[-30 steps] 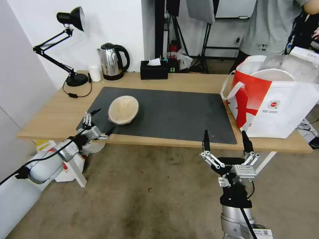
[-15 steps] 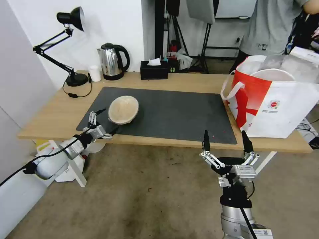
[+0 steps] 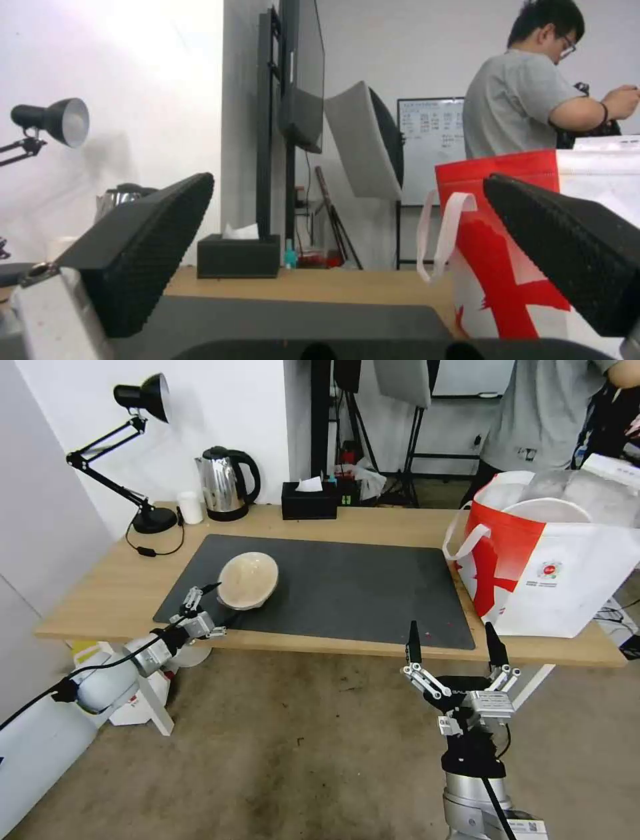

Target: Pick up the trash from the table and place it into the takeout bag.

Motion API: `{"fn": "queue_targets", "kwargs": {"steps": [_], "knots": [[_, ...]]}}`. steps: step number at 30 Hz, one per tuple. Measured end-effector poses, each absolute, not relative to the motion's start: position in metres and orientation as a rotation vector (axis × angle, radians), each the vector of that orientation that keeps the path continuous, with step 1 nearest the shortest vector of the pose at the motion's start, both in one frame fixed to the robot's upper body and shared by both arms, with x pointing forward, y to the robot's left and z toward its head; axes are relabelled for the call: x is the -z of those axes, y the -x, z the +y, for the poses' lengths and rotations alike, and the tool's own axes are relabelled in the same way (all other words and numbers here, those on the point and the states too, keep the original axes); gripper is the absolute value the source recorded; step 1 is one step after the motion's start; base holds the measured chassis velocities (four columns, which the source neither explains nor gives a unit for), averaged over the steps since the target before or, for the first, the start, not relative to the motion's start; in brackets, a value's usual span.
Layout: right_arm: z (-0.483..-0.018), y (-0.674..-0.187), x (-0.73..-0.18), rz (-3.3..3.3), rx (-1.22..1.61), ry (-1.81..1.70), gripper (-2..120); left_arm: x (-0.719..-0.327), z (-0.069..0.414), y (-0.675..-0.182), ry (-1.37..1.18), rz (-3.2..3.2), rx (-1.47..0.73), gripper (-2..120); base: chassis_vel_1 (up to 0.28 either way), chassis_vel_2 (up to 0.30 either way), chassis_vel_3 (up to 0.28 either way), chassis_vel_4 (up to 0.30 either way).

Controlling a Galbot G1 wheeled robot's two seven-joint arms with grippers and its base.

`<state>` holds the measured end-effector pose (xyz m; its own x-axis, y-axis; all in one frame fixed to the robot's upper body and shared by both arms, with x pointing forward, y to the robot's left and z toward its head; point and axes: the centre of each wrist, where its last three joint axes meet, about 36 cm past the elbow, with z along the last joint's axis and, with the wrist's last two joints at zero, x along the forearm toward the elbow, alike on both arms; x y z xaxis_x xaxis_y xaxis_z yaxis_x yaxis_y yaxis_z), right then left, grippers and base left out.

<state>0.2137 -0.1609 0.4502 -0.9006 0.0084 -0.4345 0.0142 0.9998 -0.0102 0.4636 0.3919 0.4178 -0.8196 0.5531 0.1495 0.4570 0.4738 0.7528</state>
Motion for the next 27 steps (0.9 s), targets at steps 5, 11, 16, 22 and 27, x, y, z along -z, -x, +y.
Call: {"fn": "queue_targets", "kwargs": {"steps": [5,11,16,22,27], "knots": [[-0.1609,-0.2137,-0.4502,2.692,0.018,-0.016,100,-0.4171,0.3912,-0.4641,-0.895,2.598,-1.271,55,0.000,0.000,0.000,0.000],[-0.1609,-0.2137,-0.4502,2.692,0.018,-0.016,100,-0.4168,0.3906,-0.4649,-0.896,2.597,-1.270,25,0.000,0.000,0.000,0.000],[-0.1609,-0.2137,-0.4502,2.692,0.018,-0.016,100,-0.4164,0.3898,-0.4661,-0.897,2.597,-1.267,11,0.000,0.000,0.000,0.000],[-0.1609,-0.2137,-0.4502,2.692,0.018,-0.016,100,-0.4174,0.3899,-0.4661,-0.898,2.594,-1.266,0,0.000,0.000,0.000,0.000],[-0.1609,-0.2137,-0.4502,2.692,0.018,-0.016,100,-0.4196,0.3912,-0.4646,-0.896,2.590,-1.265,0,0.000,0.000,0.000,0.000]]}}
